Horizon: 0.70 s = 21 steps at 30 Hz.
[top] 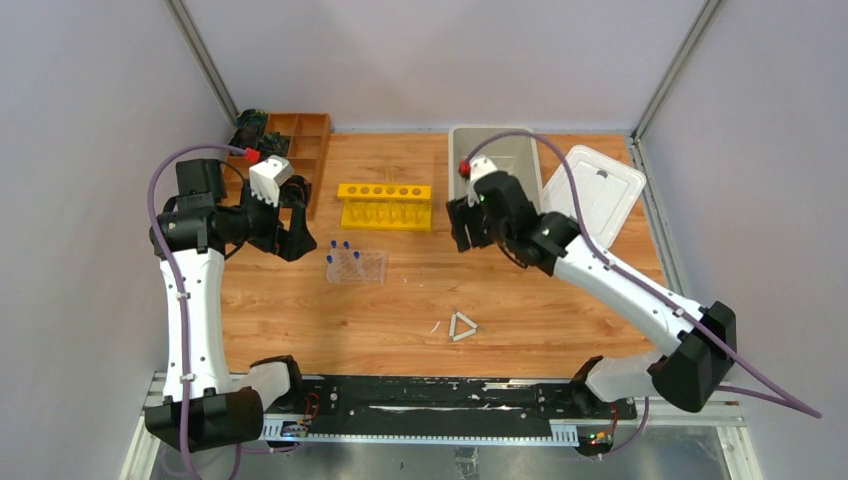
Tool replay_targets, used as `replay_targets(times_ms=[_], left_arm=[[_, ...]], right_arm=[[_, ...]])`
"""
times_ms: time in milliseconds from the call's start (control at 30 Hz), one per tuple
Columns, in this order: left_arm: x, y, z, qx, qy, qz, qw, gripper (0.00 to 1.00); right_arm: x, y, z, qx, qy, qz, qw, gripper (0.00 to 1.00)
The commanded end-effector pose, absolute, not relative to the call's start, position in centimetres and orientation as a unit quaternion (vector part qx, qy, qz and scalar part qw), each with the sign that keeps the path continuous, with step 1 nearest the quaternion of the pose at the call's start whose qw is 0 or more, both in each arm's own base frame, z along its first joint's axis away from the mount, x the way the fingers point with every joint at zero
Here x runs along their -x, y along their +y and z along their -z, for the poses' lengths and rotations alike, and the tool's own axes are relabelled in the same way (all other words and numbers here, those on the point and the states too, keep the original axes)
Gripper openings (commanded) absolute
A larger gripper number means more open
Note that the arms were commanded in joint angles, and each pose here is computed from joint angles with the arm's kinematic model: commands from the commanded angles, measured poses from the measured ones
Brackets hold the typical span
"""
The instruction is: Organize the chemistry lab equipment
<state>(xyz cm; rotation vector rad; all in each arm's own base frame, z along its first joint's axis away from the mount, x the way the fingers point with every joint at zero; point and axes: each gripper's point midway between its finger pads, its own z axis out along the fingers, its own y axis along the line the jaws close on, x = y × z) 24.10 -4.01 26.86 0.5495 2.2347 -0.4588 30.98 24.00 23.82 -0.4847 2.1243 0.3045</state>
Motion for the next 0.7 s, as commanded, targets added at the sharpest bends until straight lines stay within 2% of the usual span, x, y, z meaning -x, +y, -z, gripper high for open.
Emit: replay_targets(times_ms=[0, 267, 567, 667], left_arm=[[-24.2, -3.9, -27.6, -0.221, 0.874, 0.174, 0.397, 1.0], [-24.2, -4.1, -27.9, -0.221, 0.871, 0.18, 0.4, 1.0], [-24.1, -4.1, -28.0, -0.219, 0.871, 0.179, 0.401, 1.0], [-24.2, -4.1, -28.1, -0.217, 0.872, 0.179, 0.401, 1.0]], right_arm=[[-25.3, 24.6, -17.0, 0.27, 0.875, -0.132, 0.38, 0.68], [-19.1, 24.9, -9.2, 0.298, 0.877, -0.209, 0.315, 0.6], [-17.8, 26.0, -6.2, 0.317, 0.879, -0.215, 0.283, 0.52], [-18.1, 25.9, -5.2, 0.322, 0.884, -0.198, 0.276, 0.46]])
